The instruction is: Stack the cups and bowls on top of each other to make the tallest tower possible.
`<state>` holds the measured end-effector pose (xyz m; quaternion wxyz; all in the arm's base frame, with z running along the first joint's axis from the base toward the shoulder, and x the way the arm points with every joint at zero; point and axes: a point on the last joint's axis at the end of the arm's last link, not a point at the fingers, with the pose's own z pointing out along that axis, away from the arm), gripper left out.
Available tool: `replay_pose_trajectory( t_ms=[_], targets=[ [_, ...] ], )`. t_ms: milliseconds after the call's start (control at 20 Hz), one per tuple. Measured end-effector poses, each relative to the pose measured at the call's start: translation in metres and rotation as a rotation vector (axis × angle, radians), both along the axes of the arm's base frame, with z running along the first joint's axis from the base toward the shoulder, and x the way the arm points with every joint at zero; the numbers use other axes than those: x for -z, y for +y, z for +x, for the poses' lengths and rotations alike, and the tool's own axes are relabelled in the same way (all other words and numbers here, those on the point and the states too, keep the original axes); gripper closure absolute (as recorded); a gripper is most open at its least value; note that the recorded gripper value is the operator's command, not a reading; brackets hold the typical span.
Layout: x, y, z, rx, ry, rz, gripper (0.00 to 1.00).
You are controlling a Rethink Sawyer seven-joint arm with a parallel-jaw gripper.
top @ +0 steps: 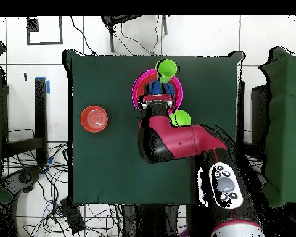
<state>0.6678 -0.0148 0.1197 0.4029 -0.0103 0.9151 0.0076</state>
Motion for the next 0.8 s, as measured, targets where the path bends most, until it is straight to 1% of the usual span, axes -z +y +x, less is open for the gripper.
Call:
replay_pose_trajectory(
  t_ms=[150, 200, 300, 450, 600, 800],
  targets=[
    [0.009, 0.01, -0.001, 0.01, 0.019, 0.024, 0.0],
    [0.016, 0.022, -0.001, 0.014, 0.033, 0.043, 0.0],
    [0.019, 0.029, -0.002, 0.013, 0.04, 0.051, 0.0],
    [0.024, 0.047, -0.003, 0.006, 0.052, 0.066, 0.0],
    [0.026, 0.055, -0.003, 0.006, 0.058, 0.073, 0.0],
    [0.027, 0.063, -0.005, 0.003, 0.064, 0.069, 0.0]
  ],
)
